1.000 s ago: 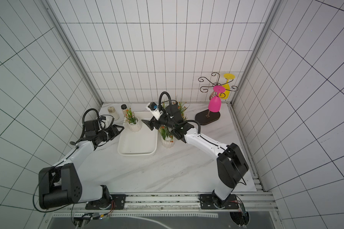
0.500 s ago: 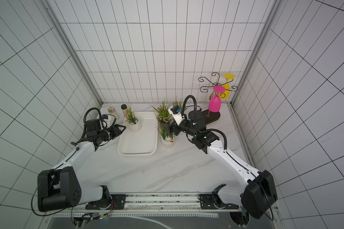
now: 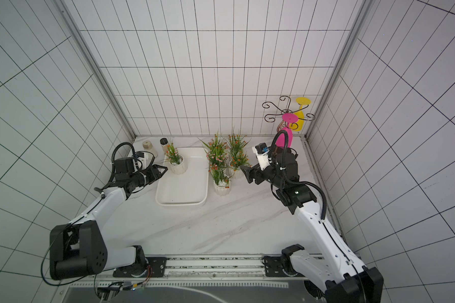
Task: Put the potted gypsophila into the storage box
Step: Pick up the baby's breath potted plant from the center of the board.
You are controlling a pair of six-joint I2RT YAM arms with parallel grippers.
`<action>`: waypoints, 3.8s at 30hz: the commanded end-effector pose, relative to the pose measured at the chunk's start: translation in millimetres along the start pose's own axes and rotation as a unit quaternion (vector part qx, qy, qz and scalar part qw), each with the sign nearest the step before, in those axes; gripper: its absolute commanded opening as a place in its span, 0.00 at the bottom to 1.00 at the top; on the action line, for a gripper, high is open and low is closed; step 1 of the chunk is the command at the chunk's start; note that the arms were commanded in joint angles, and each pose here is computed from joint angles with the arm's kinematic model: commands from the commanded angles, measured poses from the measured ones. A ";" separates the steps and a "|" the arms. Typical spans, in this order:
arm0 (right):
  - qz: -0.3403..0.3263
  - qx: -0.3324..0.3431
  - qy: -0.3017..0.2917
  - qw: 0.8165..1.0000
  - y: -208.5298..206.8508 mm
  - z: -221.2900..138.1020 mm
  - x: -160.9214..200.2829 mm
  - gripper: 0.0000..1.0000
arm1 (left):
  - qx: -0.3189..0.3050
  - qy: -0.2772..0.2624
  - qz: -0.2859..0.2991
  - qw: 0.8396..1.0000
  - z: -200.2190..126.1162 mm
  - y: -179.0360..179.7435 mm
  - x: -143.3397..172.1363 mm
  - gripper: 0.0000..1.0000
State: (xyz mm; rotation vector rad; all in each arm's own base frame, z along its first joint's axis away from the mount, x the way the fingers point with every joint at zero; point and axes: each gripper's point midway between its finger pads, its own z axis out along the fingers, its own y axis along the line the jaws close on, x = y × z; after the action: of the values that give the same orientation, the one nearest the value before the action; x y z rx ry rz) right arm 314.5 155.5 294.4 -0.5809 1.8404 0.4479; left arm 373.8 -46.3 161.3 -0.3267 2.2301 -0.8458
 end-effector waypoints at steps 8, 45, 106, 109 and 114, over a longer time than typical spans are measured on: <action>0.070 0.063 0.099 0.991 -23.3 -25.3 68.1 0.90 | 0.006 -0.003 0.016 1.000 -1.0 -6.9 -0.8 0.56; -0.182 -0.183 0.098 0.961 53.9 65.3 155.6 0.94 | 0.017 0.003 0.014 1.000 0.8 -11.0 1.3 0.56; -0.164 -0.261 0.013 0.951 88.3 187.4 116.6 0.99 | 0.085 0.038 0.039 0.995 11.4 -43.1 16.0 0.60; -0.159 -0.260 0.006 0.952 88.9 189.2 114.7 0.99 | 0.083 0.038 0.039 0.995 11.3 -42.7 16.1 0.60; -0.153 -0.261 0.003 0.953 89.6 191.5 114.8 0.98 | 0.082 0.038 0.039 0.995 11.2 -41.9 16.0 0.60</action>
State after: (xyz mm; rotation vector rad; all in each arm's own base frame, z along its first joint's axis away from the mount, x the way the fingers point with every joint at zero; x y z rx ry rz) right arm 357.6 299.1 96.3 -1.2252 1.6904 0.7195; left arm 365.2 -93.1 172.3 -0.1441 2.2207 -1.0242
